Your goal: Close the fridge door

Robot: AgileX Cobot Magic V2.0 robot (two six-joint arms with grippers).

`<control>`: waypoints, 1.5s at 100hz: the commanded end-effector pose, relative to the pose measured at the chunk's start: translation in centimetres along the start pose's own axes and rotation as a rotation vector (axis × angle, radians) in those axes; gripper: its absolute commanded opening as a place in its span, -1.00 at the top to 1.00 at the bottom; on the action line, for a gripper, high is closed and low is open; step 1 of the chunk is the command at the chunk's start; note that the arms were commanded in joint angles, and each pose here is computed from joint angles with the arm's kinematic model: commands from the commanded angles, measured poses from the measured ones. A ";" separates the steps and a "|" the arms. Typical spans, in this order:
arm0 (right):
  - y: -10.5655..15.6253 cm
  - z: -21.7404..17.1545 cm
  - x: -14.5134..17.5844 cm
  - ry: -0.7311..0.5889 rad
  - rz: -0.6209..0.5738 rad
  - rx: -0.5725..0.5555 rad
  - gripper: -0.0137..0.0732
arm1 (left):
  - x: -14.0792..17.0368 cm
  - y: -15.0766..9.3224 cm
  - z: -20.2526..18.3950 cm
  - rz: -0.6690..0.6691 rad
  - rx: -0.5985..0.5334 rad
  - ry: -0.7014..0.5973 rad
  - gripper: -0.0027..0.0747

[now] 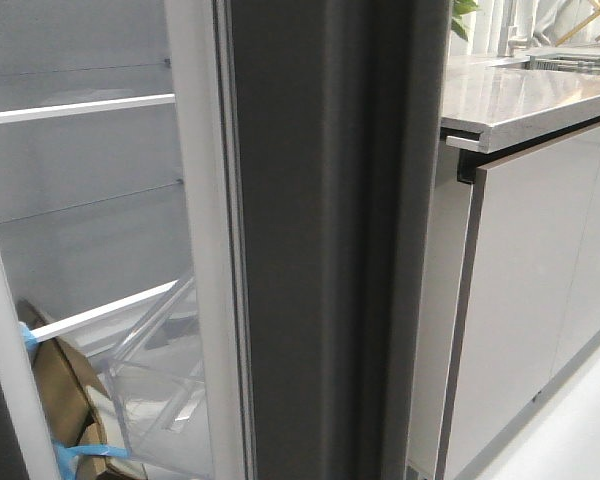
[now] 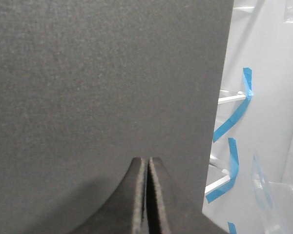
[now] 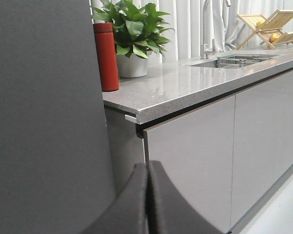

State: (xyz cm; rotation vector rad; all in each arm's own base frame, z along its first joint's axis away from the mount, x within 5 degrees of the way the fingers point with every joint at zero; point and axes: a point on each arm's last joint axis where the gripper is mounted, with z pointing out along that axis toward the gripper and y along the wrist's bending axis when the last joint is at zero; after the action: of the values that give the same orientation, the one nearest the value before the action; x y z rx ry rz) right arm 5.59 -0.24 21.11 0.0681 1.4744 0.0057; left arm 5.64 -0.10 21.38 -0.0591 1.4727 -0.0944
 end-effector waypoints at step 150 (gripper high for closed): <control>0.7 2.3 -6.8 -0.073 -0.004 -0.054 0.86 | 0.4 0.0 0.2 -0.006 0.007 -0.029 0.98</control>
State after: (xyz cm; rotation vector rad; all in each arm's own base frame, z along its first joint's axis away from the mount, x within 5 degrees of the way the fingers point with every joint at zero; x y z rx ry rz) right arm 6.74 -0.08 24.51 0.0461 1.5086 0.0307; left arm 5.64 -0.10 21.38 -0.0591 1.4727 -0.0944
